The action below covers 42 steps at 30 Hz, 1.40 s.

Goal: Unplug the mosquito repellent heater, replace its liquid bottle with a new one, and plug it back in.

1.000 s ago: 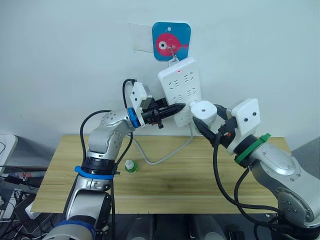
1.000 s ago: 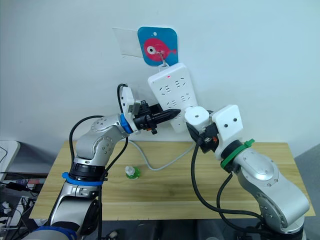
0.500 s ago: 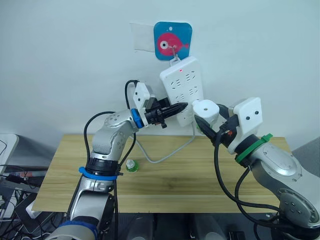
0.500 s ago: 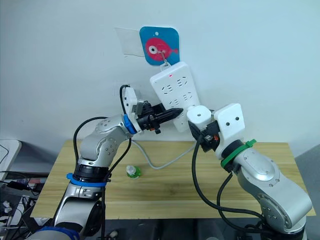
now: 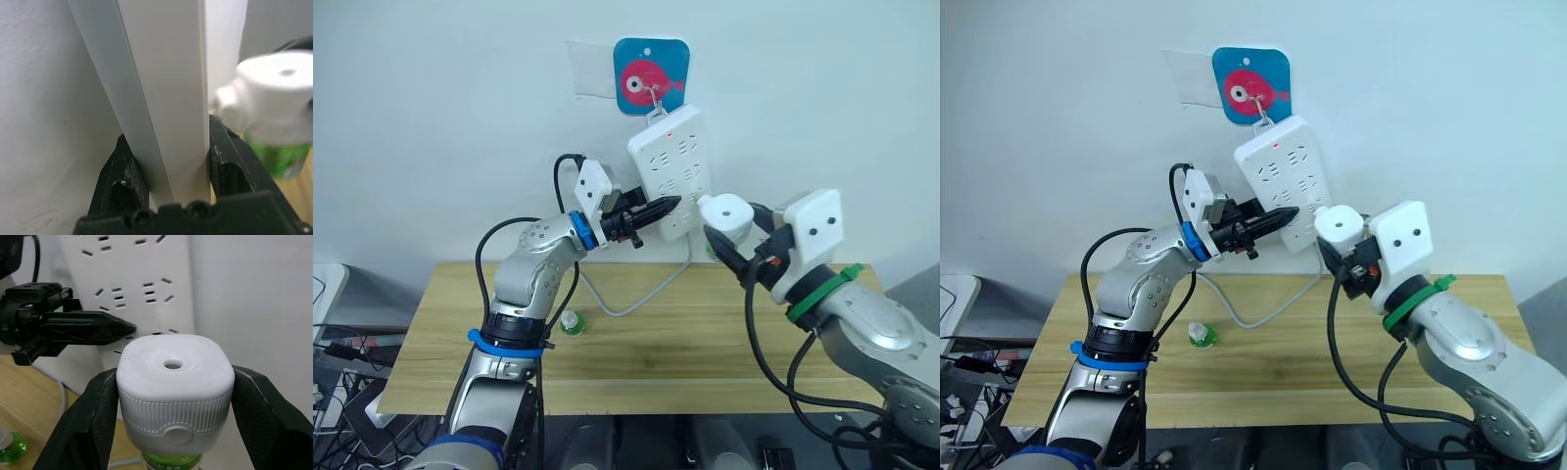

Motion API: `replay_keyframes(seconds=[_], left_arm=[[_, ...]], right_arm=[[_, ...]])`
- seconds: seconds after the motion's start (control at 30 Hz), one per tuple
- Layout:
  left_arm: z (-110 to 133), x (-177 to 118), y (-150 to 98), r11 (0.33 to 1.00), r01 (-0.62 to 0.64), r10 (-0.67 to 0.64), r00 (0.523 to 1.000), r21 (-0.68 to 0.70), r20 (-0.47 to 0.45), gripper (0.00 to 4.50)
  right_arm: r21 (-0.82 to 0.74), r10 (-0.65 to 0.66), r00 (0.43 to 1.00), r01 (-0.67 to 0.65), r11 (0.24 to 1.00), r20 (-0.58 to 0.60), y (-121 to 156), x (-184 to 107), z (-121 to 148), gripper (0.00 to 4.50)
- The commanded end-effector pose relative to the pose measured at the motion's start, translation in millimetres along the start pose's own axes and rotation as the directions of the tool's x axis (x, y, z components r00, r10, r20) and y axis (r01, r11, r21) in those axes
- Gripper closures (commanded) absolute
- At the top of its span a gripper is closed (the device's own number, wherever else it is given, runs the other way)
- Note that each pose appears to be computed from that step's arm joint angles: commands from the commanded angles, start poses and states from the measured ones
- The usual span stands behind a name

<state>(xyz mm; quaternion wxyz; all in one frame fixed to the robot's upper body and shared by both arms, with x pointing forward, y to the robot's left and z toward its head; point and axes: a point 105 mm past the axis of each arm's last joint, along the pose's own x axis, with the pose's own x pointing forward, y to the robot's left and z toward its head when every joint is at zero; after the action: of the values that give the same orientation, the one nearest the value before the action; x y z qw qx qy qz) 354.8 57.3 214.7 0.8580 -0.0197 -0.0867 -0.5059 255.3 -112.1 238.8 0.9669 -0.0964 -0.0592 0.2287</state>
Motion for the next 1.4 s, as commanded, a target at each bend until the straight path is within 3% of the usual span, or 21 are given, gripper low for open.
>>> replay_keyframes(seconds=[0.03,0.27,0.4,0.57,0.77,1.0,1.27,1.4], left_arm=[[-0.8,-12.7,33.2,0.983,-0.186,0.186,0.983,-0.008,-0.014,3.18],[-1.7,-14.2,34.1,0.983,-0.181,0.181,0.983,-0.003,-0.017,3.18],[0.4,-23.6,36.4,0.987,-0.163,0.163,0.986,0.006,-0.019,3.18],[3.3,-37.7,35.0,0.993,-0.117,0.117,0.992,-0.009,-0.040,1.58],[2.4,-65.9,28.3,0.996,-0.090,0.090,0.990,-0.002,-0.111,0.02],[-1.9,-100.7,12.9,0.994,-0.106,0.099,0.978,-0.030,-0.182,0.02],[-5.0,-113.5,-56.1,0.999,0.024,-0.031,0.982,-0.038,-0.184,0.02],[-11.5,-91.8,-93.1,0.996,0.089,-0.089,0.990,-0.008,-0.107,0.02]], right_arm=[[-0.010,-0.002,0.997,0.002,1.000,0.080,0.2,-11.0,18.4,1.52],[0.065,0.017,0.996,-0.022,0.998,0.083,1.0,-20.0,18.0,1.52],[0.150,0.026,0.999,-0.031,0.988,0.039,-13.1,-22.8,6.1,1.52],[0.198,0.049,0.999,-0.050,0.979,0.013,-19.5,-25.9,-2.8,1.52],[0.266,0.048,0.999,-0.050,0.963,0.013,-23.7,-27.4,-10.2,1.52],[0.316,0.023,1.000,-0.021,0.949,-0.003,-27.9,-31.4,-19.8,1.52],[0.570,-0.063,0.997,0.076,0.818,-0.041,-38.5,-35.0,-34.0,1.52],[0.805,-0.154,0.981,0.184,0.563,-0.117,-48.9,-39.9,-57.6,1.52]])
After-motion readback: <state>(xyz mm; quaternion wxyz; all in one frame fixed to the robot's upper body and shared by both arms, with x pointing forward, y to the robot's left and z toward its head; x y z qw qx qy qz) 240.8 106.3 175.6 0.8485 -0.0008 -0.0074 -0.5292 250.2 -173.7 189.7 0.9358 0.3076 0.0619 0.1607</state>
